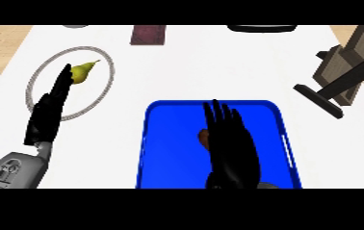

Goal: Pick the sweet potato from the tray and place it in the tiered basket

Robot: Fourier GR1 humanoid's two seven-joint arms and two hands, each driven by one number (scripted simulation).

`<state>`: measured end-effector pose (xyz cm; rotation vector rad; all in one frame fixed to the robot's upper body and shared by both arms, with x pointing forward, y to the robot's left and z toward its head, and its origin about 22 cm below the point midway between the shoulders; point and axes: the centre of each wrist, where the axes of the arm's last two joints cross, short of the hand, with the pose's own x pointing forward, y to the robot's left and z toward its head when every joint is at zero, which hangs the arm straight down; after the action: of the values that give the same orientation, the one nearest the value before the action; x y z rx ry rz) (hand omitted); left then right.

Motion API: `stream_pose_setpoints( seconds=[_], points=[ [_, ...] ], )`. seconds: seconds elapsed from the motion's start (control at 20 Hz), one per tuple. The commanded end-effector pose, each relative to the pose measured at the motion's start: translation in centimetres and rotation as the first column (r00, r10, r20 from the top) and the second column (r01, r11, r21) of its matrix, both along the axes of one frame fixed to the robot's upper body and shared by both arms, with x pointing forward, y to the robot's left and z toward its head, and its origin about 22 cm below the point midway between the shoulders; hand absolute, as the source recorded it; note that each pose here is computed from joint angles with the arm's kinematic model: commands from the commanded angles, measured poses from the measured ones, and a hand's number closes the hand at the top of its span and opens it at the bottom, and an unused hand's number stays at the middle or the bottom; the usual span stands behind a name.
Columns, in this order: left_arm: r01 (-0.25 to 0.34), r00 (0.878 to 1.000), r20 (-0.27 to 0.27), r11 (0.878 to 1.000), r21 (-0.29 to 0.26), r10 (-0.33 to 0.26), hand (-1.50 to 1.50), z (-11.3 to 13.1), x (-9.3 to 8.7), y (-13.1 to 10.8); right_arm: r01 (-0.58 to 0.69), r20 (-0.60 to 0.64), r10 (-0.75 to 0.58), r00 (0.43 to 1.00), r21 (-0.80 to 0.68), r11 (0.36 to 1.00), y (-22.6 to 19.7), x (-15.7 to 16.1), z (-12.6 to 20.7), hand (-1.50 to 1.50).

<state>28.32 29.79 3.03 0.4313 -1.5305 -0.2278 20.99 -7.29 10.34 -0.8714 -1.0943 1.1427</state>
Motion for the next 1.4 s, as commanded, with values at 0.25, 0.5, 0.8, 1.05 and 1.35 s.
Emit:
stream_pose_setpoints(
  seconds=[0.25,0.5,0.8,1.05,1.35],
  points=[
    [0.012,1.000,0.006,1.000,0.018,-0.013,0.00,-0.1,-1.0,0.5,0.086,-0.028,-0.094,0.995,-0.196,0.977,1.7,-0.4,-2.0,-1.50],
    [0.002,1.000,0.009,1.000,0.015,-0.002,0.00,-0.1,-0.6,-0.3,0.093,0.016,-0.092,0.996,-0.226,0.970,2.5,-2.6,-2.8,-1.50],
    [0.008,1.000,0.005,1.000,-0.004,-0.008,0.00,1.1,-0.9,-0.4,0.096,0.014,-0.095,0.995,-0.252,0.963,2.7,-2.1,-2.0,-1.50],
    [-0.012,1.000,0.003,1.000,0.001,0.012,0.00,-1.0,-1.5,-2.3,0.122,0.002,-0.126,0.992,-0.253,0.960,2.6,-1.8,-3.8,-1.50],
    [0.002,1.000,0.015,1.000,0.012,-0.003,0.00,0.6,0.5,-2.3,0.132,-0.031,-0.144,0.989,-0.259,0.957,0.5,-2.0,-3.6,-1.50]
  ],
)
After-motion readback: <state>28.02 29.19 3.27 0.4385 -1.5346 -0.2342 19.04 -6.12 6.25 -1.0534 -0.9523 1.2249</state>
